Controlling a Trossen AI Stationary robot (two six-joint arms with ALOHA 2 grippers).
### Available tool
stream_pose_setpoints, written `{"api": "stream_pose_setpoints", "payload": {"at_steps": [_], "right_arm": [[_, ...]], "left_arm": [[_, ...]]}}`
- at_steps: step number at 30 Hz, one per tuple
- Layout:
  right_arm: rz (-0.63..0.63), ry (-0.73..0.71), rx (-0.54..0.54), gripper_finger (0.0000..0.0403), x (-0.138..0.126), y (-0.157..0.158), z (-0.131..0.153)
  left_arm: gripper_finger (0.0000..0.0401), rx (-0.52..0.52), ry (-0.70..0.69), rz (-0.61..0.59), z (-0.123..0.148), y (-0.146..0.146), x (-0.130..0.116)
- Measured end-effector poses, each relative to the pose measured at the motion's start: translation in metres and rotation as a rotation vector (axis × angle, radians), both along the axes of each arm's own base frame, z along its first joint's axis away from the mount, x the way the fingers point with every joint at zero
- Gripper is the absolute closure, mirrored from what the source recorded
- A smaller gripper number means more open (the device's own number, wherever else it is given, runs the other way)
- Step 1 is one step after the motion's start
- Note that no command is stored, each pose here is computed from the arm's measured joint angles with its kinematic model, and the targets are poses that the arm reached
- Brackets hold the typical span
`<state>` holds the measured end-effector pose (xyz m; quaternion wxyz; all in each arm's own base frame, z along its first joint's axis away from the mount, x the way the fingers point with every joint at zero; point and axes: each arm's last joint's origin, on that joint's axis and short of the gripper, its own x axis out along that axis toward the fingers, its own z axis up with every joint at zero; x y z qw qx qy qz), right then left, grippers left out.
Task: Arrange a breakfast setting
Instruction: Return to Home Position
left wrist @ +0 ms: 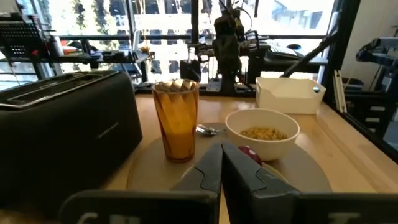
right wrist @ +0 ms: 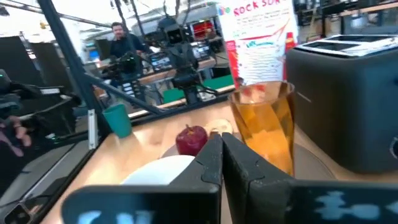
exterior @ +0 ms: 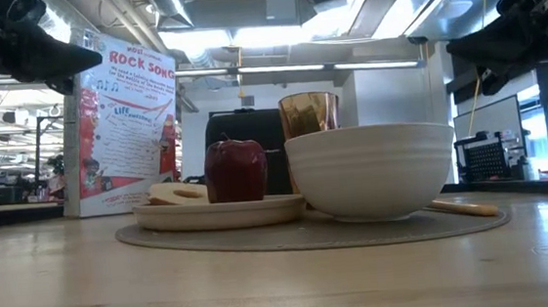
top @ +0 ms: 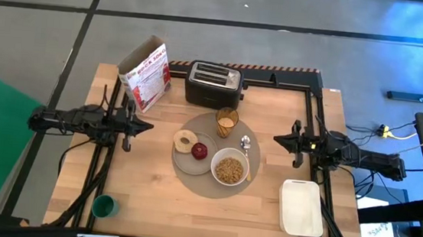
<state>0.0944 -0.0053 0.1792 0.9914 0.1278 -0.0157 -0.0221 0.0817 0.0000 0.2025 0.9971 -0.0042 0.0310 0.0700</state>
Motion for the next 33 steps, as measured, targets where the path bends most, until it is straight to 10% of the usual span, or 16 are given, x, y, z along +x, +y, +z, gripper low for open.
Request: {"api": "stream_pose_setpoints", "payload": {"at_steps": [33], "right_arm": [[0.000, 0.002, -0.020, 0.0403, 0.003, 0.000, -0.011]], "left_arm": [[0.0400, -0.064, -0.111, -0.044, -0.033, -0.002, 0.015]]}}
